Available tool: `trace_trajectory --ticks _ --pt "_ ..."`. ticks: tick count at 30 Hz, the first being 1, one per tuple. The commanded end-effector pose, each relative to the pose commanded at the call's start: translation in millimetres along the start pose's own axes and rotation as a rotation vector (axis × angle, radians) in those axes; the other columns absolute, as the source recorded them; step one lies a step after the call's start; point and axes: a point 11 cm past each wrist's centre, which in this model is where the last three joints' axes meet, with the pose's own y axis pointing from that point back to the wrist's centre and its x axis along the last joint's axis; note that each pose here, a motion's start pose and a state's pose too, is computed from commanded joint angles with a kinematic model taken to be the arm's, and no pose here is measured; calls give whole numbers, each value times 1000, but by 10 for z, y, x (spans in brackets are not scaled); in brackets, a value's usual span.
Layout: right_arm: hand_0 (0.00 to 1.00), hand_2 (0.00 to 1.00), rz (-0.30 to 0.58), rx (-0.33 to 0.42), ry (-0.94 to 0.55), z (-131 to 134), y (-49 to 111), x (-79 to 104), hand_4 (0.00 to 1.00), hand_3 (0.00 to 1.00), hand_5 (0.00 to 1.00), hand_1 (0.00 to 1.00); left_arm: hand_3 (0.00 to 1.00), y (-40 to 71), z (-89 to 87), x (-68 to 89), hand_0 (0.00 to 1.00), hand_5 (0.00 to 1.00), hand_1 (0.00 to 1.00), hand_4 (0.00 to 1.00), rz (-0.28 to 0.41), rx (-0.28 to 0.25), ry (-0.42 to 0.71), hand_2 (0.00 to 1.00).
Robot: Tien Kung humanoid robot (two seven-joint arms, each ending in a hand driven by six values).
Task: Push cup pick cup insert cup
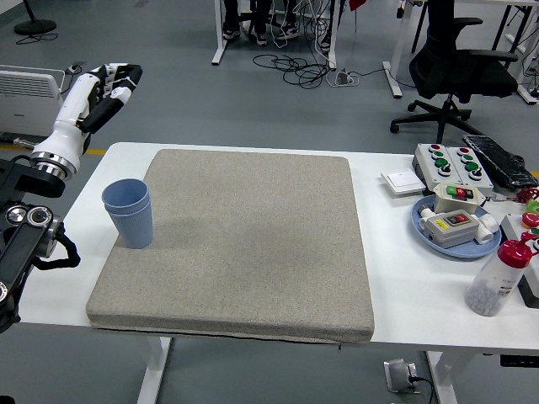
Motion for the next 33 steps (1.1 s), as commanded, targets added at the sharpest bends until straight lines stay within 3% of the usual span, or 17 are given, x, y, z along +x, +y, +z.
trace_trajectory --ticks 1,4,7,10,12,14,17,22,26,29,33 --pt "730 663 1 1 -2 -6 1 5 118 585 562 660 843 55 -12 37 829 998 891 621 24 -9 49 898" --pt "730 663 4 8 -7 -30 5 20 118 585 562 660 843 218 -82 93 829 998 891 621 70 -12 201 898" --pt "729 660 7 12 -9 -46 7 28 117 585 560 658 871 302 -129 110 854 998 901 591 92 -7 337 918" --pt "729 660 12 19 -10 -72 12 46 117 585 560 658 871 519 -237 114 854 998 901 591 123 -2 465 918" --pt "729 660 13 26 -18 -94 15 51 117 585 560 658 871 698 -363 59 854 998 901 591 116 30 489 918" --pt "727 658 14 28 -19 -103 17 54 117 585 561 659 857 781 -430 30 846 998 884 587 109 53 491 893" --pt "727 658 17 37 -24 -134 22 65 117 585 561 659 857 1077 -620 -128 846 998 884 587 86 126 503 893" --pt "727 658 19 43 -27 -160 27 82 117 585 560 658 850 1453 -828 -284 843 998 883 573 96 173 537 893" --pt "727 658 22 45 -18 -174 31 102 117 585 560 657 846 1603 -972 -364 849 998 881 572 125 179 558 898" --pt "727 658 23 41 -16 -162 29 103 117 585 560 657 846 1672 -1066 -344 849 998 881 572 199 167 612 898" --pt "726 657 25 35 -10 -135 26 105 117 583 562 658 844 1721 -1145 -384 851 998 883 574 195 189 623 900"
